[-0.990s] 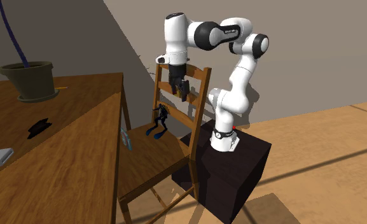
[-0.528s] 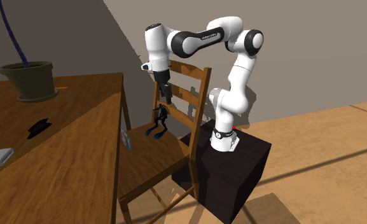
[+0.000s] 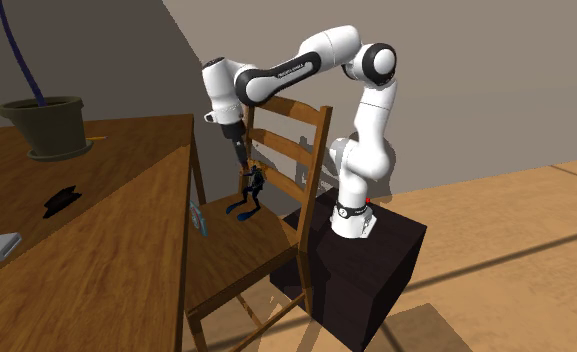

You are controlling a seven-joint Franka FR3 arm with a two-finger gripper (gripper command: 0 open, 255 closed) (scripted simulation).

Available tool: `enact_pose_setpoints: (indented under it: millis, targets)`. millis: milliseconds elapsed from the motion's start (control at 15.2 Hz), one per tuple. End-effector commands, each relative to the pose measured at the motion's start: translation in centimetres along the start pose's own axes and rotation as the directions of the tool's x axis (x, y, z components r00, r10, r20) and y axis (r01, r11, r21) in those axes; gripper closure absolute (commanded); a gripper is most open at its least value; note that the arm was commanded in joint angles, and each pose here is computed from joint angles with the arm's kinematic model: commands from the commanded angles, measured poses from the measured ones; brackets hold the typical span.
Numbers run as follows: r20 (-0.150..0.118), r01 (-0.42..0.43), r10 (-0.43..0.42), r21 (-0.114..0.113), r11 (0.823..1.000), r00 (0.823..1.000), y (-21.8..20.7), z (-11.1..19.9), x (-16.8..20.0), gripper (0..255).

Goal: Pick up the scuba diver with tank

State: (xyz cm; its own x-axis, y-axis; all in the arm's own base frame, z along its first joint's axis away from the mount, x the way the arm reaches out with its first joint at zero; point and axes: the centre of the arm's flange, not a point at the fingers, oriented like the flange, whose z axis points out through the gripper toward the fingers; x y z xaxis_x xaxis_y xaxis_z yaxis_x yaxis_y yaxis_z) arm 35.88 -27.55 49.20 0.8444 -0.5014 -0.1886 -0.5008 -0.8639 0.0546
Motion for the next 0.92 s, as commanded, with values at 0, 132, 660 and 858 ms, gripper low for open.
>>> enact_pose_setpoints:
  millis: [0,132,660,858]
  targets:
    - [0.019,-0.034,0.034,0.000,0.999,0.999,2.2,1.1,1.4,0]
    - [0.038,-0.067,0.067,0.000,0.998,0.997,4.4,2.2,2.8,0]
    - [0.042,-0.075,0.075,0.000,0.997,0.996,4.7,6.1,3.8,0]
    - [0.042,-0.075,0.075,0.000,0.997,0.996,4.6,6.4,3.8,255]
